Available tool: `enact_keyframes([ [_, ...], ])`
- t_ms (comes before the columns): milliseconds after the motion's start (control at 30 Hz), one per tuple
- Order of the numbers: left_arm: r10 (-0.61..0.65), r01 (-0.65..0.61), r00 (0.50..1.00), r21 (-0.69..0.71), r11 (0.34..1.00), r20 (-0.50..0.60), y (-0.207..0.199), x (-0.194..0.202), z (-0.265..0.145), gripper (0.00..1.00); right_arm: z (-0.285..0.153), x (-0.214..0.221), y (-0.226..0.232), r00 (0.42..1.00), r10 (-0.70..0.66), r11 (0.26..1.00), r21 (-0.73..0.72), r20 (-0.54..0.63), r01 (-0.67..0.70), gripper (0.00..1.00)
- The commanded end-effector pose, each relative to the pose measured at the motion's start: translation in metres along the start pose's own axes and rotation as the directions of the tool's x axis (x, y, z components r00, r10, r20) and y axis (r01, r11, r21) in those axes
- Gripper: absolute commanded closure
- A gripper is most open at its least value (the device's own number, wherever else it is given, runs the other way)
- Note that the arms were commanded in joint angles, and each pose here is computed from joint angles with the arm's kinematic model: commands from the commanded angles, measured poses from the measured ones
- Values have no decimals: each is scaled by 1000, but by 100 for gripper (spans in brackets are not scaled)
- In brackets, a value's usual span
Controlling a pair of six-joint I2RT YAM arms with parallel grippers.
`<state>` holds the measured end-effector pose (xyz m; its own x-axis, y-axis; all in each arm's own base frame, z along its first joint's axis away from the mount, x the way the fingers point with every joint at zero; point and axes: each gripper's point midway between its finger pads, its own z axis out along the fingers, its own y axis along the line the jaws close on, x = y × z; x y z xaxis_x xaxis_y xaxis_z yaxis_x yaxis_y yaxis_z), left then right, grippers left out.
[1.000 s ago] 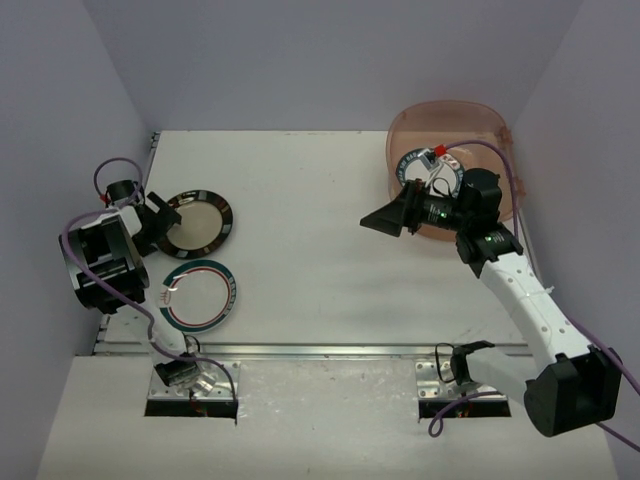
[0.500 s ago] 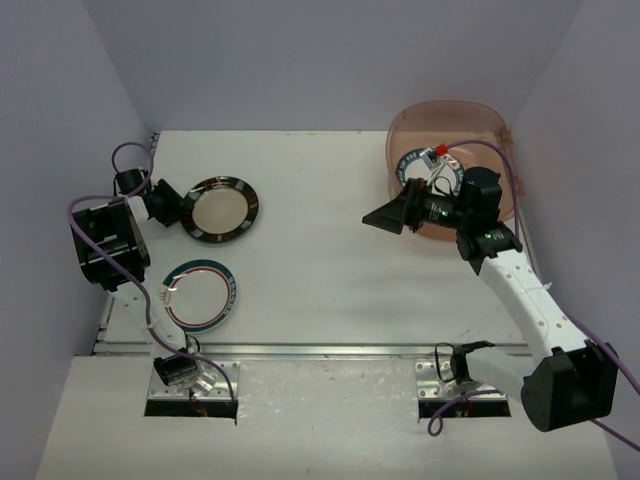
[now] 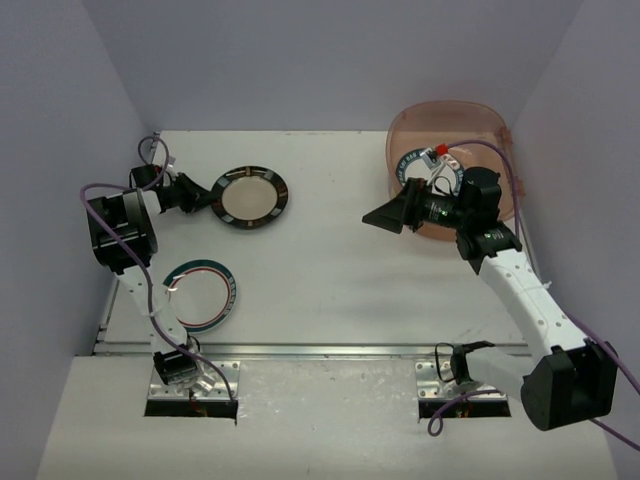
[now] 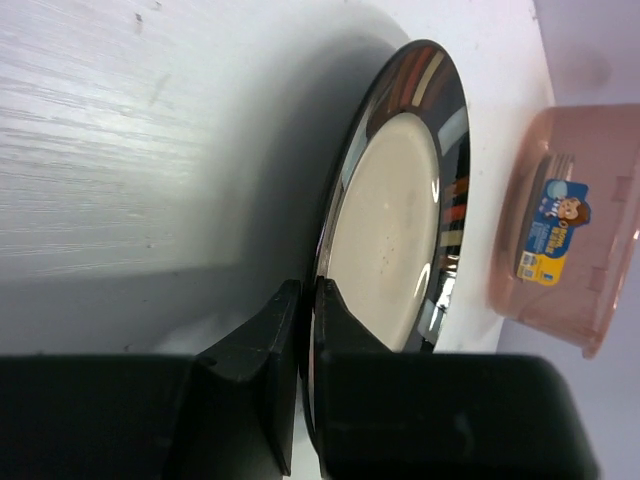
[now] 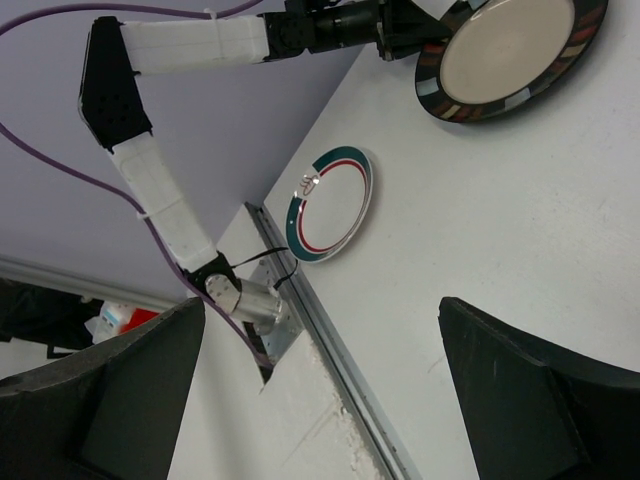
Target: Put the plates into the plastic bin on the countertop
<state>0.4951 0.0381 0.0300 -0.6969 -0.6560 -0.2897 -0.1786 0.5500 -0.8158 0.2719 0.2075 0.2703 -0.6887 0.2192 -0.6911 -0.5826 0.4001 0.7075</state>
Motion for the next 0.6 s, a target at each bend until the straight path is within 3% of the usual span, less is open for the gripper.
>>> enact_keyframes([
  [0,70,-70,998,146,987,9,-44,-2,-2,100,5,-7,-5,999,-41,999,-7,14,41,1],
  [300,139,-144,990,285,948,40,-118,7,-24,100,22,-17,-28,1000,-7,1000,26,-4,7,1],
  [567,177,-184,983,372,910,55,-187,55,-53,100,46,-41,-48,999,7,1000,27,-50,-6,2],
])
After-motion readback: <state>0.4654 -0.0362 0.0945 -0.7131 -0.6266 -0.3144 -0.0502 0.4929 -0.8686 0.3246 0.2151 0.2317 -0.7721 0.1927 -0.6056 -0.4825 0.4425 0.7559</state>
